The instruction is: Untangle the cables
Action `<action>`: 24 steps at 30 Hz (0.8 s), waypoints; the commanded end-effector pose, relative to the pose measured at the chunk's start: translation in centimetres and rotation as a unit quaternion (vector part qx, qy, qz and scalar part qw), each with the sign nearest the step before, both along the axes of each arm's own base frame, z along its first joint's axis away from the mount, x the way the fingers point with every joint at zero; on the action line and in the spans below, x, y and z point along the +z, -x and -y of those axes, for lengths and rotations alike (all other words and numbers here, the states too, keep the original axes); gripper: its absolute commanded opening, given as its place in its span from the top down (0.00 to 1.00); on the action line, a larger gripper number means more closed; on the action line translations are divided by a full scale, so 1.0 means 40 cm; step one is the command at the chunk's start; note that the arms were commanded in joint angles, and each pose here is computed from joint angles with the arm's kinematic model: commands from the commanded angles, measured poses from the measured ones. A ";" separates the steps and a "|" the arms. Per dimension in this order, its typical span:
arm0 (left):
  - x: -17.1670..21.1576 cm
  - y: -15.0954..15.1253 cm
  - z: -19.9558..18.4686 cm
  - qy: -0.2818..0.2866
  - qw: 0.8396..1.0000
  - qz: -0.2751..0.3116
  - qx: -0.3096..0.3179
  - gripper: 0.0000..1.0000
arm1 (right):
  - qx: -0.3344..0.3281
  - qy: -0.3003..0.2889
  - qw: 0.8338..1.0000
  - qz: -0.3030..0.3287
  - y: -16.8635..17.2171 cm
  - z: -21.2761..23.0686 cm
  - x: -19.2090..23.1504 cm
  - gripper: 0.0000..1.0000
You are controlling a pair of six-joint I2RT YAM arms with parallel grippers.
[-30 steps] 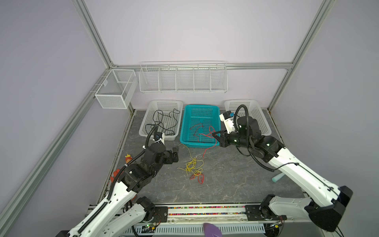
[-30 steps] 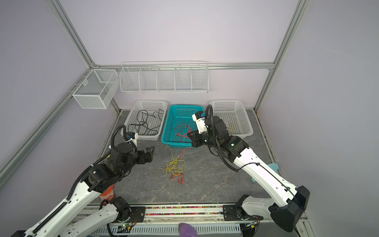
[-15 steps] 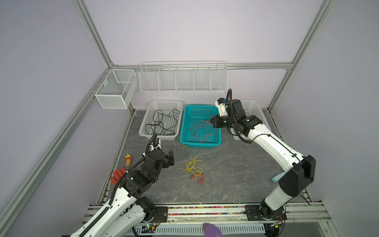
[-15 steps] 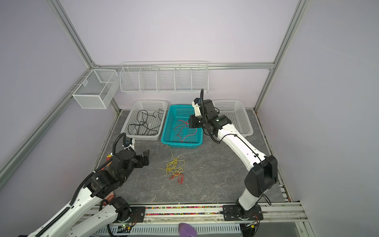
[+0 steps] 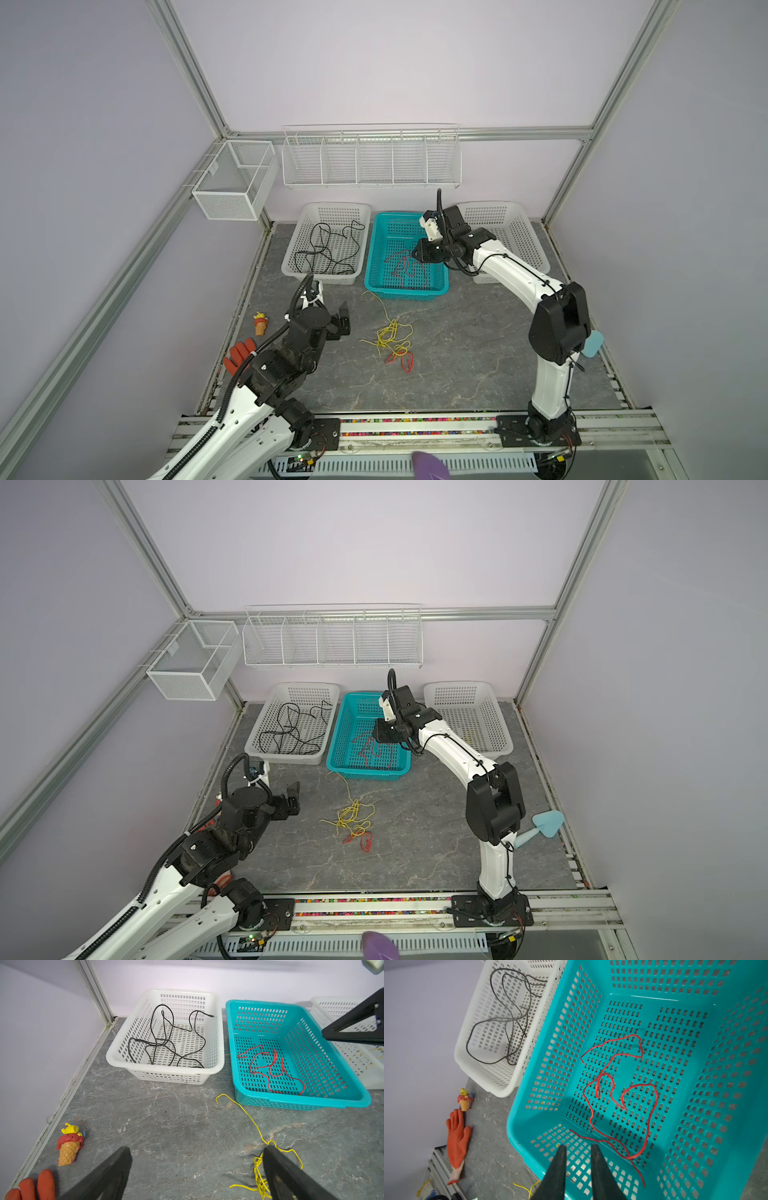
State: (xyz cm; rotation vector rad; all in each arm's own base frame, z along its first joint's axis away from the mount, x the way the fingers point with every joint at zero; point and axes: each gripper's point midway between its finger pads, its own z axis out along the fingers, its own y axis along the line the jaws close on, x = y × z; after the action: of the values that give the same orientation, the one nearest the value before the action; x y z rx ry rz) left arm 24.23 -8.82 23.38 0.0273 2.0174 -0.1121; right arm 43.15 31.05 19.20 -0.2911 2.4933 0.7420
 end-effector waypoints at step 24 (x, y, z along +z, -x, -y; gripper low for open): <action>-0.008 0.005 0.025 0.008 0.999 -0.002 -0.032 0.01 | 0.145 0.020 0.989 0.026 0.587 -0.043 -0.081 0.52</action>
State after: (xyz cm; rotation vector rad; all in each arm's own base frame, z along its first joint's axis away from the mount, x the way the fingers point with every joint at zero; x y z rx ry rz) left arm 24.03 -9.74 23.29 0.0666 2.0187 -0.1684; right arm 20.26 32.43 15.78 -0.7298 2.4839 0.7700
